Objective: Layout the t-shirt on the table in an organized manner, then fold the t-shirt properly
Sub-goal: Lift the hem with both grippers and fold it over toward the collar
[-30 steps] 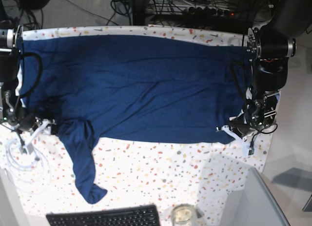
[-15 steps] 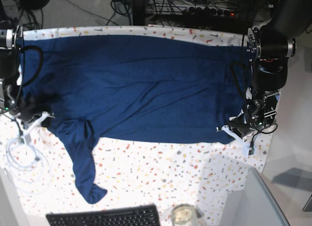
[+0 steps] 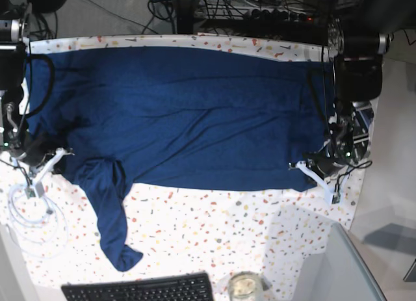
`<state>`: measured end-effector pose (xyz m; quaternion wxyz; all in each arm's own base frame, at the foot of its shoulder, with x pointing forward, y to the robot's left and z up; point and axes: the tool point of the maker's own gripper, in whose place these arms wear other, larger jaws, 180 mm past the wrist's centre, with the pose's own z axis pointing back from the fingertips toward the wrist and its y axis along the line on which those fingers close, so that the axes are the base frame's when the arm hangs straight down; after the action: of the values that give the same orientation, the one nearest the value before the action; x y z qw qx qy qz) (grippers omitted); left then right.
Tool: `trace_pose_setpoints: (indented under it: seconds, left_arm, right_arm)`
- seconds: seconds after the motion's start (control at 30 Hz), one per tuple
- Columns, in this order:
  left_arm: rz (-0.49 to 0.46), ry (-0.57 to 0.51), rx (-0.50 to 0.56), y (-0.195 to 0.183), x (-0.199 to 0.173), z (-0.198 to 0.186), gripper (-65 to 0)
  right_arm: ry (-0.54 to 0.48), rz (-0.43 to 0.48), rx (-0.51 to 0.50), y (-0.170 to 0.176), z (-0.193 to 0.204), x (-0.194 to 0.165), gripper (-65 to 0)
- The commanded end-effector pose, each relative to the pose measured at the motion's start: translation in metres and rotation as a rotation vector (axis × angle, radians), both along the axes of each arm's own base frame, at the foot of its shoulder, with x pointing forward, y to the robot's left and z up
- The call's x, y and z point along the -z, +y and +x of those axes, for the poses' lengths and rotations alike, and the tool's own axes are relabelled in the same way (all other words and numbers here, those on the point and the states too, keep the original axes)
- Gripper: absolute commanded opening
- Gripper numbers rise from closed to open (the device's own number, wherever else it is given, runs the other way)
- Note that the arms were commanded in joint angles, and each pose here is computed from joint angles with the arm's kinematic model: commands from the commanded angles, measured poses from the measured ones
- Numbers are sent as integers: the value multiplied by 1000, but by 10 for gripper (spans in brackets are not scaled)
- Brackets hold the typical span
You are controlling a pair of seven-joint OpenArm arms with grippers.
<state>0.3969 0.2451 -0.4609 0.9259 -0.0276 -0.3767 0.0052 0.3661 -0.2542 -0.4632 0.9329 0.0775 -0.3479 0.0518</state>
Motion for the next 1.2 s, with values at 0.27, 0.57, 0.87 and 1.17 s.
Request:
trace_pose_setpoints:
  seconds: [0.27,0.57,0.87,1.17]
  left_arm:
    - [34,-132,0,11,-58,15,-650]
    - [44,-119,-28,21,-49,-16,-650]
    - [69,-140,1,16,-54,-36,-650]
    - [72,-168,-89,40,-63,-62,-650]
  right_arm:
    - [-114,-41,-43,-5,5,-34,-650]
    - [-129,-62,-4,-19,-13,-47,-650]
    - [-79,-99,-64,-7,-45,-44,-650]
    - [-44,-106,-53,-11,-75,-35,-650]
